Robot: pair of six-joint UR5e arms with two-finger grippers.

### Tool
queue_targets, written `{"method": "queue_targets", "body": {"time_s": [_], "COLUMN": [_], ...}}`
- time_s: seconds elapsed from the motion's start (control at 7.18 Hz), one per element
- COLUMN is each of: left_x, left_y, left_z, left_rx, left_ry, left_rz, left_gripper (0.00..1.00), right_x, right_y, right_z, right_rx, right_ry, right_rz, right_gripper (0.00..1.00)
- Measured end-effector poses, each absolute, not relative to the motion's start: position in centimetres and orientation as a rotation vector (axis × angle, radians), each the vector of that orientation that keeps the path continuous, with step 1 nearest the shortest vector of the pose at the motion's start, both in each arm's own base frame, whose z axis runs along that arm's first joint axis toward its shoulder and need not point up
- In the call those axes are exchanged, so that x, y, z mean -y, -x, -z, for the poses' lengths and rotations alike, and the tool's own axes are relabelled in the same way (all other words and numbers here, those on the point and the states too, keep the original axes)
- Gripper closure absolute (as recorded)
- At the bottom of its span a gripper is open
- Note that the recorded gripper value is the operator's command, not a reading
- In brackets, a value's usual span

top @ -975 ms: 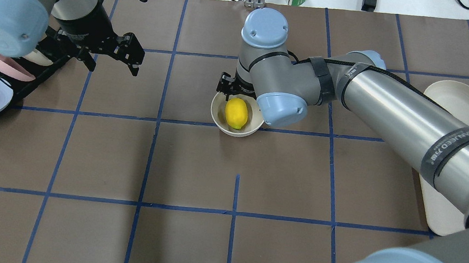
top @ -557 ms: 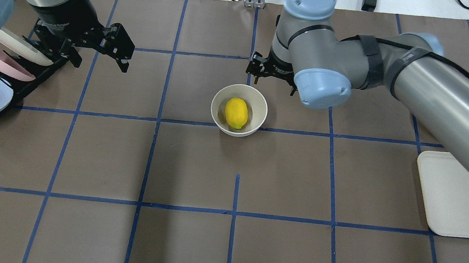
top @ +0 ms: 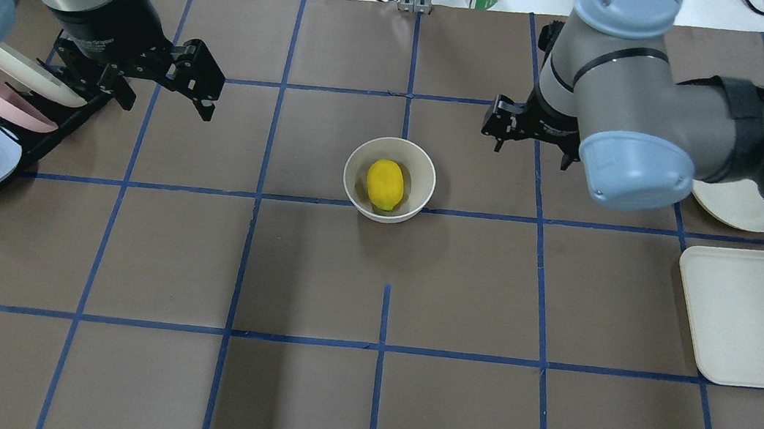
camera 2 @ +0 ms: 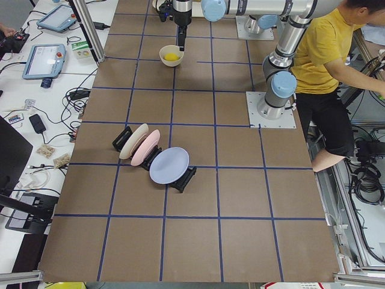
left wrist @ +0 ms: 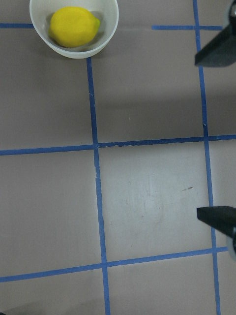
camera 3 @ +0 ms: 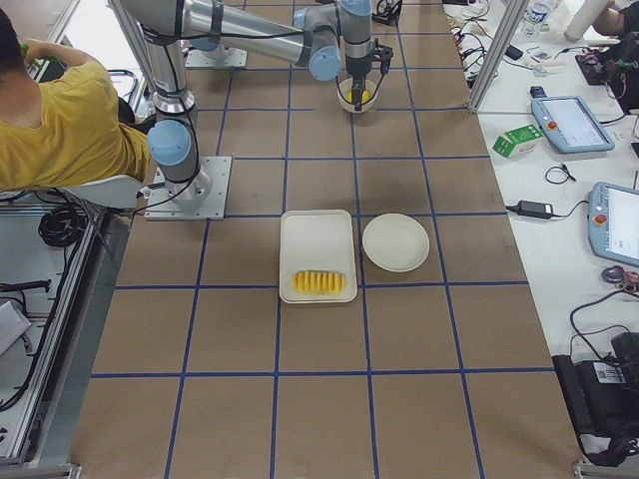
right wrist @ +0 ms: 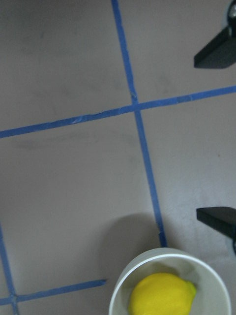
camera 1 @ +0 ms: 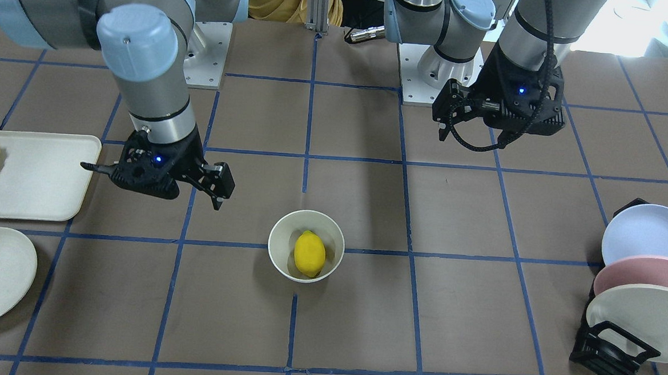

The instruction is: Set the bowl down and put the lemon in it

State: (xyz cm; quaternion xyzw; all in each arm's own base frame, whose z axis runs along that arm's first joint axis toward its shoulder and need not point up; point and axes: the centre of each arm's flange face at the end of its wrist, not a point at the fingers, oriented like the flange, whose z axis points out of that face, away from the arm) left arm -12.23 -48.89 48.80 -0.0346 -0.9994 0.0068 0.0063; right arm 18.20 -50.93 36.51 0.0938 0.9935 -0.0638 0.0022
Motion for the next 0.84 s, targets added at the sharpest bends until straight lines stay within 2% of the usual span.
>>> {"method": "queue_targets", "body": {"time_s": [0.42, 0.56, 0.84], "left_x": [49.1, 49.2, 49.3], "left_y": [12.1, 12.1, 12.1], "left_z": [-48.7, -48.8, -48.7], "left_rx": [3.126, 3.127, 3.126], "left_ry": [0.104, 0.105, 0.106], "left_rz": [-0.022, -0.024, -0.019], "left_gripper": [0.00, 0.00, 0.00], "right_x": [42.8, 41.9, 42.5], "right_y": [-16.4, -16.3, -16.5], "right_z": [-42.8, -45.0, -49.4], "right_rx": [-3.154, -3.157, -3.137], "right_ry": [-0.238, -0.214, -0.192], "right_rz": [0.006, -0.037, 0.008], "right_gripper": [0.00, 0.00, 0.00]}}
